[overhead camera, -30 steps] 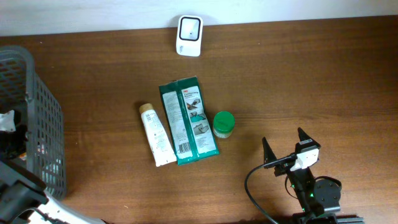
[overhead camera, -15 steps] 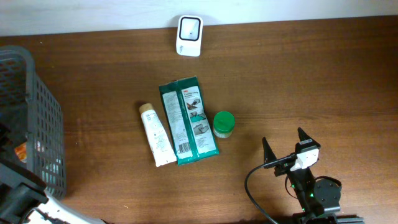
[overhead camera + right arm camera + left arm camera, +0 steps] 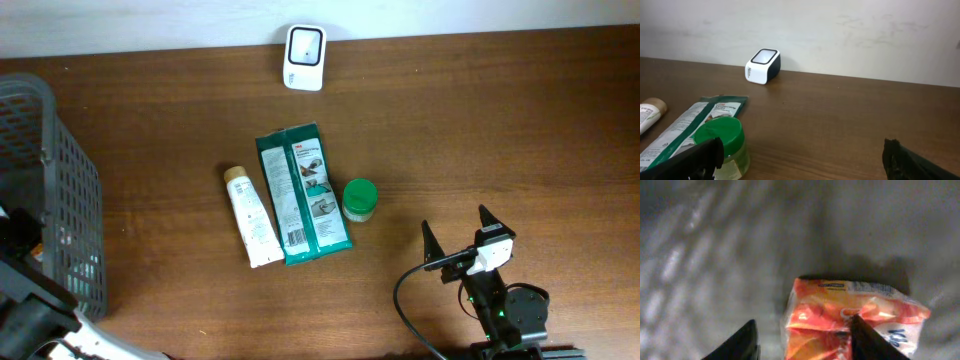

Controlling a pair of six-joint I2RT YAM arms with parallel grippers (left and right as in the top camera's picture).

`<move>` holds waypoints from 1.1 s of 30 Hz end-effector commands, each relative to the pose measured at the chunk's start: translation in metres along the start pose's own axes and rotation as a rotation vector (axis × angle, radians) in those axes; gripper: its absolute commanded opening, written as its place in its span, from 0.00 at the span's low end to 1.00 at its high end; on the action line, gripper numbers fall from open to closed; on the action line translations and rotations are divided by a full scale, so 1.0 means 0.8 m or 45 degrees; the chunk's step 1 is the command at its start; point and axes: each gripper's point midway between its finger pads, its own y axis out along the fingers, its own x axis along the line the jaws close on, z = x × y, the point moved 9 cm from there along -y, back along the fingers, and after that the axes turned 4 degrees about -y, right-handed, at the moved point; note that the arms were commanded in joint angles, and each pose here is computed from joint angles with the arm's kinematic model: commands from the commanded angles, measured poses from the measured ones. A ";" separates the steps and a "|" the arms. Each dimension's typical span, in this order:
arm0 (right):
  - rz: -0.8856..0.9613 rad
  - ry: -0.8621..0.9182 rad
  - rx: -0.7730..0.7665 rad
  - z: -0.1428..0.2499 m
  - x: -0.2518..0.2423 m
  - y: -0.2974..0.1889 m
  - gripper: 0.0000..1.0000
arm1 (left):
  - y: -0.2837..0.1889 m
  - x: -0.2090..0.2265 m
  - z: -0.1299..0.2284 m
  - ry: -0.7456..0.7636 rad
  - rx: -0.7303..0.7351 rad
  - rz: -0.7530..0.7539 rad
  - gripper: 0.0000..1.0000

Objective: Scan the item barcode
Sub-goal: 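Reach the left gripper into the basket and grasp the orange tissue pack, then place the small orange tissue pack right of the glove pack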

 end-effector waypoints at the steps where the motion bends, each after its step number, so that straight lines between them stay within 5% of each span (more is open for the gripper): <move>1: -0.001 0.002 0.007 0.003 0.000 0.000 0.98 | 0.034 -0.006 0.014 0.021 0.080 0.041 0.44; 9: -0.001 0.002 0.007 0.003 0.000 0.000 0.98 | 0.060 -0.018 0.032 0.016 0.111 0.176 0.37; 10: -0.001 0.002 0.007 0.003 0.000 0.000 0.98 | 0.061 -0.018 0.032 0.016 0.108 0.176 0.30; 11: -0.001 0.002 0.007 0.003 0.000 0.000 0.98 | 0.060 -0.018 0.031 0.016 0.104 0.176 0.10; 12: -0.001 0.002 0.006 0.003 0.000 0.000 0.98 | 0.060 -0.018 0.030 0.016 0.099 0.177 0.00; 15: -0.001 0.002 0.007 0.003 0.000 0.000 0.98 | 0.044 -0.018 0.018 0.017 0.077 0.182 0.00; 19: -0.001 0.002 0.007 0.003 0.000 0.000 0.98 | -0.065 -0.016 -0.036 -0.075 -0.155 0.204 0.00; 23: -0.001 0.002 0.007 0.003 0.000 0.000 0.98 | -0.238 -0.025 -0.057 -0.150 -0.594 0.382 0.00; 29: -0.001 0.002 0.007 0.003 0.000 0.000 0.98 | -0.402 -0.112 0.022 0.098 -0.977 0.619 0.00; 33: -0.001 0.002 0.007 0.003 0.000 0.000 0.98 | -0.393 -0.253 0.103 0.532 -0.774 0.798 0.00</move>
